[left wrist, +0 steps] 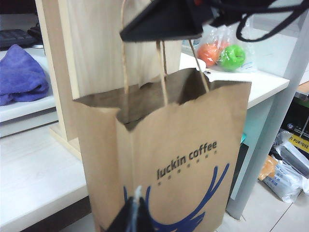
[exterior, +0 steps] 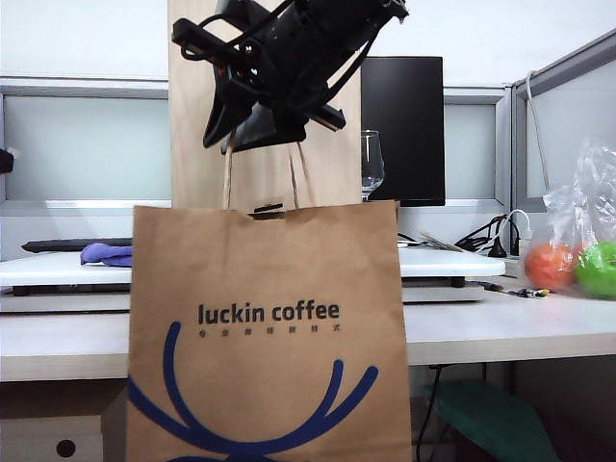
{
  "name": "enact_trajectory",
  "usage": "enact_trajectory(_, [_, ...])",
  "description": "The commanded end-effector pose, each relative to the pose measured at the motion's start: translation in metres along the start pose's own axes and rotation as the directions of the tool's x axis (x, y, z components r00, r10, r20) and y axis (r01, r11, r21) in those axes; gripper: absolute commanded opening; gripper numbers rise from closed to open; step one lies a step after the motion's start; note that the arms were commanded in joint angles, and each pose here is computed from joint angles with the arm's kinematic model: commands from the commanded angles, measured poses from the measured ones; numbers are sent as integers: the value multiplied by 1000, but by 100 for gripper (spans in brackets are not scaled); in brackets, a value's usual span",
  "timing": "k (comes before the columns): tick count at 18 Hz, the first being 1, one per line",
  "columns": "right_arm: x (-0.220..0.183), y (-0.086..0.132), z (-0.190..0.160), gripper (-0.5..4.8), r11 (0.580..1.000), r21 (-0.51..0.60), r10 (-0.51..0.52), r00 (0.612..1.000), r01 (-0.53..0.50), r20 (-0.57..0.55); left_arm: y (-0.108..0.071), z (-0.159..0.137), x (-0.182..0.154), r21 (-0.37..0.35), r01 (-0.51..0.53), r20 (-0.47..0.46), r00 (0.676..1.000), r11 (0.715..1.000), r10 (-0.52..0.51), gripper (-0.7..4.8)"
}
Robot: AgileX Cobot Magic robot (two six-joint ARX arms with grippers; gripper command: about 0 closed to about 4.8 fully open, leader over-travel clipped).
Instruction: Pick up the paper bag and hang it on the hook.
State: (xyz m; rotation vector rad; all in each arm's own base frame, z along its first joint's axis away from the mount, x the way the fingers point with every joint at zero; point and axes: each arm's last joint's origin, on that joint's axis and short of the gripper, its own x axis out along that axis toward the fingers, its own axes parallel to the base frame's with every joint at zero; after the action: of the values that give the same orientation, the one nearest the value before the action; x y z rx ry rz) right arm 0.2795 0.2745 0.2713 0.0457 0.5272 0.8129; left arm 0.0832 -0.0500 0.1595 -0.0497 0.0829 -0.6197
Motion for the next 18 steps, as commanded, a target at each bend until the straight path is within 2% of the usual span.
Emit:
enact_trajectory(1, [-3, 2, 0, 135, 1000, 6, 21, 999, -21, -33, 0, 1, 0, 5, 1, 10, 1000, 1000, -1, -6])
enact_trajectory(2, [-6, 2, -1, 149, 1000, 14, 16, 999, -16, -52, 0, 1, 0, 5, 1, 9, 1000, 1000, -1, -6])
enact_trajectory(7, [-41, 8, 7, 149, 1000, 23, 12, 993, -9, -118, 0, 1, 0, 5, 0, 10, 1000, 1000, 0, -5])
enact_trajectory(9, [-62, 14, 10, 148, 997, 39, 78, 983, -72, -168, 1, 1, 0, 5, -6, 10, 1000, 1000, 6, -6])
enact_trajectory(11, [-86, 25, 7, 147, 980, 70, 199, 947, -188, -253, 3, 1, 0, 2, -35, 12, 999, 999, 35, -6])
enact_trajectory(14, [-124, 43, 7, 138, 971, 36, 238, 924, -238, -300, 16, 2, -3, -6, -165, 20, 986, 986, 165, -5])
enact_trajectory(15, [-143, 49, 9, 78, 966, 9, 252, 924, -260, -287, 23, 3, -5, -12, -243, 26, 970, 970, 243, -6])
enact_trajectory(17, [-184, 53, 14, -9, 964, -41, 246, 941, -262, -232, 33, 3, -9, -22, -349, 31, 936, 937, 350, -5])
enact_trajectory(18, [-204, 52, 16, -8, 973, -67, 206, 960, -222, -187, 37, 3, -11, -25, -390, 33, 920, 920, 391, -5])
